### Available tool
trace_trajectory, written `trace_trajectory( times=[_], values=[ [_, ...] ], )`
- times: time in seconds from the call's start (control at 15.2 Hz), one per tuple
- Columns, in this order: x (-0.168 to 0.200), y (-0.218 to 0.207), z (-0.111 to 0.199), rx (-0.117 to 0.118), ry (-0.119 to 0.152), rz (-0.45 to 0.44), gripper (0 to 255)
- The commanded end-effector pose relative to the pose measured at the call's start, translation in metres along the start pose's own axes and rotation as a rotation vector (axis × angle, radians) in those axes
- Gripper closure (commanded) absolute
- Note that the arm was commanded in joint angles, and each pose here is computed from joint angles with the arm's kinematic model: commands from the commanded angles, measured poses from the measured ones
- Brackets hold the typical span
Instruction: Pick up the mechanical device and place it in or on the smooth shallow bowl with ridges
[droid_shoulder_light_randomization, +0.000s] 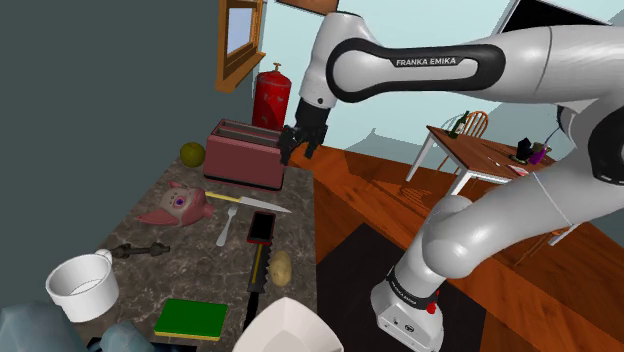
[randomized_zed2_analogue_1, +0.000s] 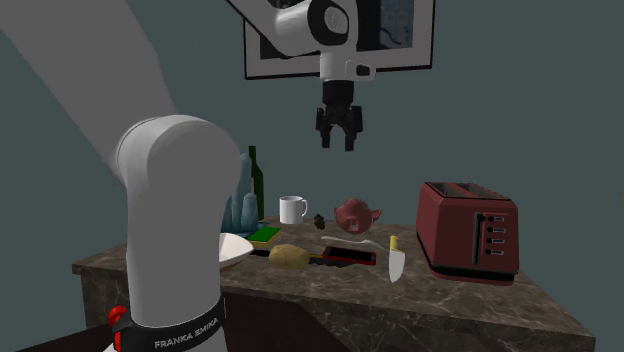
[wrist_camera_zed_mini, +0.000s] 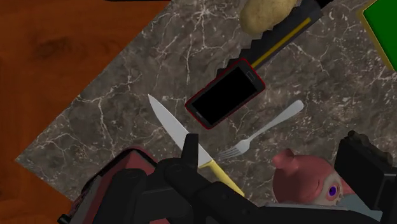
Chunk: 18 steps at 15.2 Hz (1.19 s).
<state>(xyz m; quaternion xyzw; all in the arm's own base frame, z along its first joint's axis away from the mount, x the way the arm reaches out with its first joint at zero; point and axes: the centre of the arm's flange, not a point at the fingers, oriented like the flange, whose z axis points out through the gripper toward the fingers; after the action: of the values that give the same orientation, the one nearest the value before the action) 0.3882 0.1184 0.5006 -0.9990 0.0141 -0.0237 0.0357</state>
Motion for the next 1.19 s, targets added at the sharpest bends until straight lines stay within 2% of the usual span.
trace_trajectory(
  times=[0.0, 1.12],
  values=[
    [0.011, -0.019, 0.016, 0.005, 0.006, -0.001, 0],
    [0.098, -0.171, 0.147, 0.036, 0.043, -0.020, 0]
  ],
)
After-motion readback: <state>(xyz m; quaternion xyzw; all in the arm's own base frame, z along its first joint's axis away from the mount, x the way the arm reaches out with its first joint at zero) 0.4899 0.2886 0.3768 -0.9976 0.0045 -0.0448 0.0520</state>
